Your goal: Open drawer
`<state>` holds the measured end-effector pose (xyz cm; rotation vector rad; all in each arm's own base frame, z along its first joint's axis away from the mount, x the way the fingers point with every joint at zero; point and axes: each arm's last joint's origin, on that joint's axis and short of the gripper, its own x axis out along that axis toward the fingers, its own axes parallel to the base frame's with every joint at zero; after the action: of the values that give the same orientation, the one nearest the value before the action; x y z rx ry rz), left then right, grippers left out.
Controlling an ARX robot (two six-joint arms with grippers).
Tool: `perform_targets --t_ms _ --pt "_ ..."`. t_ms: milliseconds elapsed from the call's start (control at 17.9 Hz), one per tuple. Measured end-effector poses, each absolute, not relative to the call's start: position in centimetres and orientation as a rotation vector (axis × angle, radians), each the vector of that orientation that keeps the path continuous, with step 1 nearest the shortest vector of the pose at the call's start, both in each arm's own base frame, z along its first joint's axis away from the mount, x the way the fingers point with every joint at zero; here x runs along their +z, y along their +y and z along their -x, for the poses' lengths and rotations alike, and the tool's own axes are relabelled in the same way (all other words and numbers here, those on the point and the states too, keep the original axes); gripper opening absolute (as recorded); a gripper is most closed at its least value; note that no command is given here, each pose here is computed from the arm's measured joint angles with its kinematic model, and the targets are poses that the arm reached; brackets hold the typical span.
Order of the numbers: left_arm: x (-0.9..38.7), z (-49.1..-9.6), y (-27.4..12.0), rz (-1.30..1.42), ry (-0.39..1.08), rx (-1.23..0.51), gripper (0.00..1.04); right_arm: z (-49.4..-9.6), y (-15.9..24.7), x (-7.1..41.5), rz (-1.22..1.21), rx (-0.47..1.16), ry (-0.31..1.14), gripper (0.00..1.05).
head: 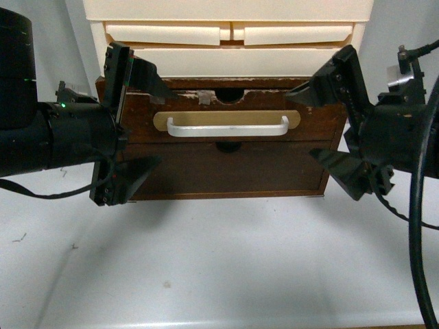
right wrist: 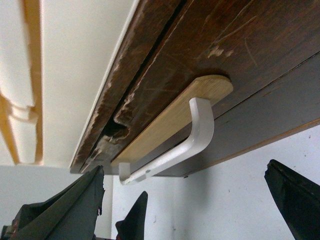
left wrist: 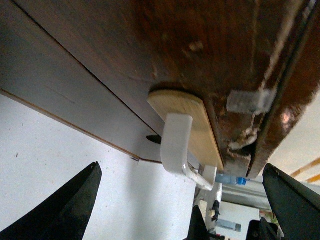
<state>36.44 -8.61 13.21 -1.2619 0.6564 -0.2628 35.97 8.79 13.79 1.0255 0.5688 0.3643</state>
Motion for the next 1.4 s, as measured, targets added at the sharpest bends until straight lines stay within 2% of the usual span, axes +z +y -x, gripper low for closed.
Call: perform_targets --t_ms 224,728,784,1120,1232,1288,1400 --pt "13.0 -38.0 -8.9 1.279 0.652 -0.264 0.98 -38.3 10.1 12.9 -1.028 0.288 0.592 0.98" --pt "11.7 -37.6 -10.8 1.271 0.721 -0.292 0.98 -39.8 10.8 11.4 -1.013 0.182 0.627 0.98" --pt "11.3 -37.6 -10.7 1.265 0.733 -0.283 0.97 -39.9 10.9 11.3 -1.011 0.18 0.628 0.95" --pt "11.3 -38.8 -10.1 1.257 0.733 -0.293 0.43 -40.6 12.1 12.0 -0.998 0.206 0.626 0.43" --pt "11.6 -38.8 -10.1 1.26 0.72 -0.308 0.29 -40.7 12.4 12.3 -0.998 0.221 0.614 0.26" --pt "11.7 -38.6 -10.1 1.262 0.714 -0.313 0.21 -40.6 12.5 12.3 -1.018 0.216 0.617 0.19" --pt "11.5 -38.3 -9.9 1.302 0.72 -0.308 0.16 -40.3 12.5 12.2 -1.055 0.21 0.623 0.17"
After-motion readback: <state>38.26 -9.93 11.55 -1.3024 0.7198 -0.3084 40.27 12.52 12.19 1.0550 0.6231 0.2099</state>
